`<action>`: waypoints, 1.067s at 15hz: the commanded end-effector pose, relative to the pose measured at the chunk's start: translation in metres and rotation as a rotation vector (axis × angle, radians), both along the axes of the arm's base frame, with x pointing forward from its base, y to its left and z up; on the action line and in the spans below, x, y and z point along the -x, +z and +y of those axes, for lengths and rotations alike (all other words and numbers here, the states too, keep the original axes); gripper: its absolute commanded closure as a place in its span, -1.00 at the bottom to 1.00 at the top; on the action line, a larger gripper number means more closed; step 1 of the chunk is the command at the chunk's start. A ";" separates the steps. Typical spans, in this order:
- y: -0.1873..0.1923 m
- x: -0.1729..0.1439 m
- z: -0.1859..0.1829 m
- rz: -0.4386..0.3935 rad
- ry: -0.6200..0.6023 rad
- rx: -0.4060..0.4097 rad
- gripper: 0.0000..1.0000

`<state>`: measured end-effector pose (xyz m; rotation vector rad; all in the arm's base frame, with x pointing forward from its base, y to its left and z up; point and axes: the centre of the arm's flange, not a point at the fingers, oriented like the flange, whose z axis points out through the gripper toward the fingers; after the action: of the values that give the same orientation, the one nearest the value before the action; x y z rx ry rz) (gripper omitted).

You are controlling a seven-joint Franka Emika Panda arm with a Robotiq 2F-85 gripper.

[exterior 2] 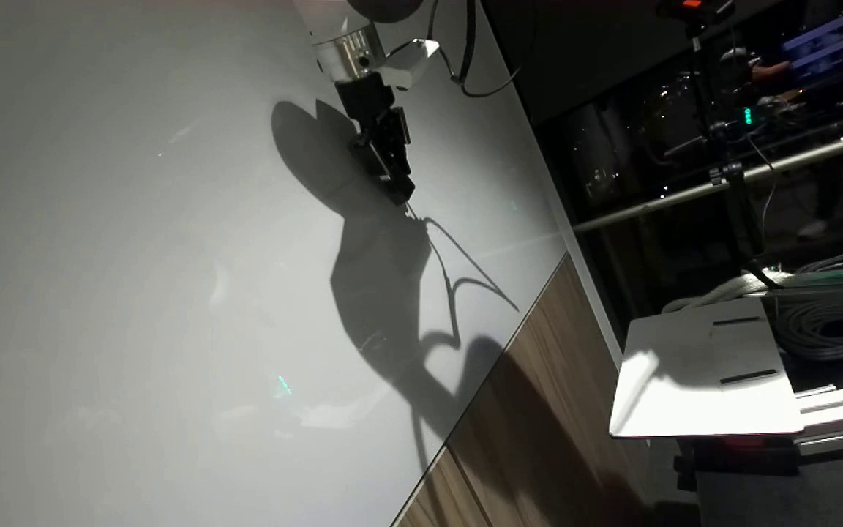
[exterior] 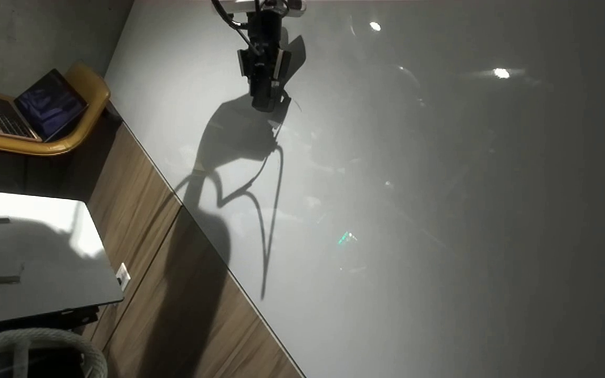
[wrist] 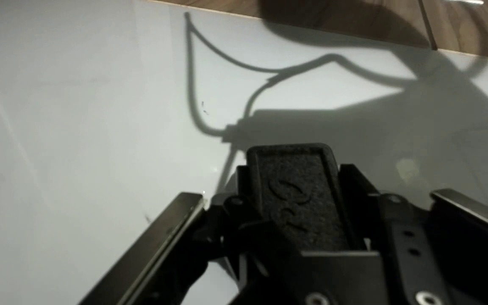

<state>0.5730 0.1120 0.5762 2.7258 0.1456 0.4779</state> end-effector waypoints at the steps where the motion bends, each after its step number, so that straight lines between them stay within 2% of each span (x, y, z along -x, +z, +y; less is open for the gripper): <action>1: -0.007 -0.029 -0.044 0.030 -0.039 0.019 0.43; 5: -0.017 -0.037 -0.097 0.051 -0.100 0.027 0.43; 8: -0.015 -0.034 -0.114 0.045 -0.133 0.019 0.43; 11: -0.008 -0.036 -0.105 0.021 -0.132 0.004 0.43; 16: 0.011 -0.040 -0.066 -0.059 -0.066 0.025 0.43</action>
<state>0.6028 0.0190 0.5663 2.7071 -0.0045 0.4092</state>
